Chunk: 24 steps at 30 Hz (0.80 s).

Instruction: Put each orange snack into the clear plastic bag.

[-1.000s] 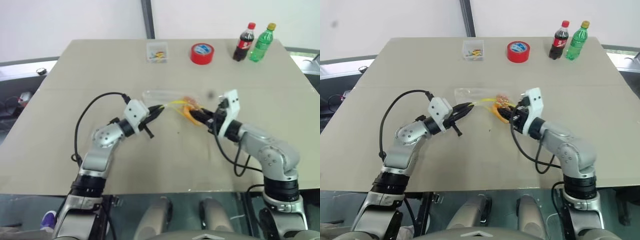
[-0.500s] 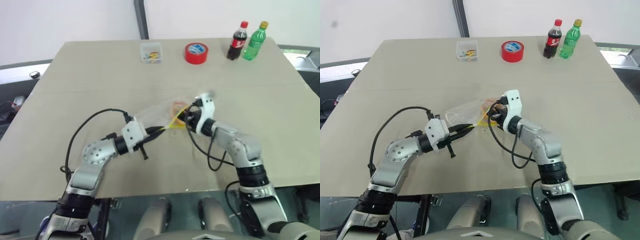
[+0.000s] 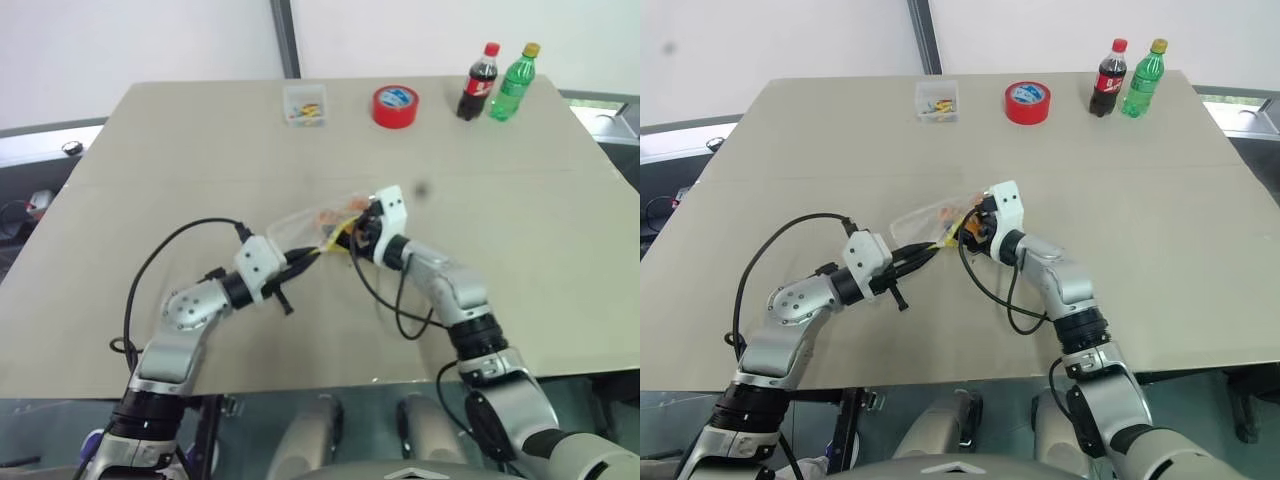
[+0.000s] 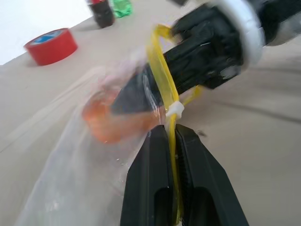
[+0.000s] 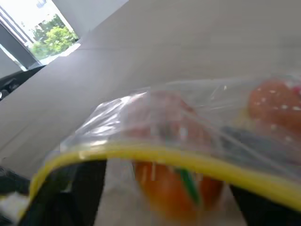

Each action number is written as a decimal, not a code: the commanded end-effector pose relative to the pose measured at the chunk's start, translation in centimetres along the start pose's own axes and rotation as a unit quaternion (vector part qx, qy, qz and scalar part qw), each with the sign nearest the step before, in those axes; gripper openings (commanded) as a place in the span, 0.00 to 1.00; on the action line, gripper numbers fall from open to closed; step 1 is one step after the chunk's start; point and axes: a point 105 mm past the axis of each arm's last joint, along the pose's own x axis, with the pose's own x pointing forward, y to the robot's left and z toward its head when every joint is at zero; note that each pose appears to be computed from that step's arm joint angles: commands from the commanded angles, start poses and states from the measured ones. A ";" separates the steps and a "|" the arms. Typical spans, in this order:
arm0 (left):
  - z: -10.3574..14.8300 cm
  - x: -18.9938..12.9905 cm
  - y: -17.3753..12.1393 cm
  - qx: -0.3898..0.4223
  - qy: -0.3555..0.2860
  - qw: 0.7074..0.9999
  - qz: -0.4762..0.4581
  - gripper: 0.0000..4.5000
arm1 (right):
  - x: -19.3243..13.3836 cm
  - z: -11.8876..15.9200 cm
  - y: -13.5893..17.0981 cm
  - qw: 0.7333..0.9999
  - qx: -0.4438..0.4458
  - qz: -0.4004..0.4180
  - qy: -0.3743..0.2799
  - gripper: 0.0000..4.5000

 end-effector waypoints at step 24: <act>2.6 -0.1 3.1 -0.021 -0.045 0.997 0.050 0.00 | -4.2 2.9 -3.4 0.788 -0.615 -0.006 0.038 0.93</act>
